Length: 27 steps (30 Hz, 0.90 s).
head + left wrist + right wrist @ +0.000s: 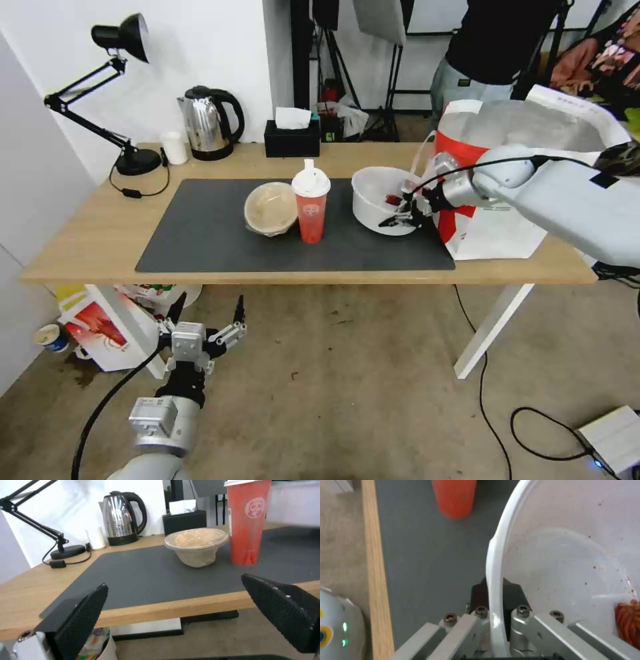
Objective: Pick up the trash from the table and place it into the takeout bag.
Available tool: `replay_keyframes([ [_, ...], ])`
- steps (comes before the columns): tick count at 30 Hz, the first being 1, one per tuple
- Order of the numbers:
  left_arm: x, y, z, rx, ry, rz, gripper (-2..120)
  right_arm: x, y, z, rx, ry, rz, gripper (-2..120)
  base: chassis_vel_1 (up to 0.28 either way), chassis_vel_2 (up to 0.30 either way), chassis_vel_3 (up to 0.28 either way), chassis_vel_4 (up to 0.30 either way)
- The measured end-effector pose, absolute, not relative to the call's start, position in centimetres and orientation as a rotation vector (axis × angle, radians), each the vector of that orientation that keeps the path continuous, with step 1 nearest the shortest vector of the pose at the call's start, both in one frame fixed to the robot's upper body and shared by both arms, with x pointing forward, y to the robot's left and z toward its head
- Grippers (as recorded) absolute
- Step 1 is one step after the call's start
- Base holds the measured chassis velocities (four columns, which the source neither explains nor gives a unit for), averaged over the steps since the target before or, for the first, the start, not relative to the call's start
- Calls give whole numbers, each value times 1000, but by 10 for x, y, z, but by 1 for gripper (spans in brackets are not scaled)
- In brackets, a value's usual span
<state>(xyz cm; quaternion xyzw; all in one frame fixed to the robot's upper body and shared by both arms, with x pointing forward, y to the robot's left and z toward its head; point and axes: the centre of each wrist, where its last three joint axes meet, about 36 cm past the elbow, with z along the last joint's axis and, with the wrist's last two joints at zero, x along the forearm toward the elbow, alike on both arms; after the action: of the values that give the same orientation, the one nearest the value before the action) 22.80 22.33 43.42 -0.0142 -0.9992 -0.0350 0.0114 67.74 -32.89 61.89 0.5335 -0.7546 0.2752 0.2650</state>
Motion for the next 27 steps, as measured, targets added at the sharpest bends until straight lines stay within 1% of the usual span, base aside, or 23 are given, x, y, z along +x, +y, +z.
replay_keyframes([
  [5,228,223,434,-44,-3117,-109,100,675,-322,652,1500,-2118,721,0,0,0,0,0],
  [6,228,223,434,-44,-3117,-109,100,675,-322,652,1500,-2118,721,0,0,0,0,0],
  [9,228,223,434,-44,-3116,-109,100,674,-311,677,1552,-2161,705,0,0,0,0,0],
  [22,228,223,434,-44,-3117,-109,100,678,-289,721,1620,-2204,720,0,0,0,0,0],
  [26,228,223,434,-44,-3117,-109,100,681,-279,749,1645,-2237,728,0,0,0,0,0],
  [27,228,223,434,-44,-3117,-109,100,681,-279,749,1645,-2237,728,0,0,0,0,0],
])
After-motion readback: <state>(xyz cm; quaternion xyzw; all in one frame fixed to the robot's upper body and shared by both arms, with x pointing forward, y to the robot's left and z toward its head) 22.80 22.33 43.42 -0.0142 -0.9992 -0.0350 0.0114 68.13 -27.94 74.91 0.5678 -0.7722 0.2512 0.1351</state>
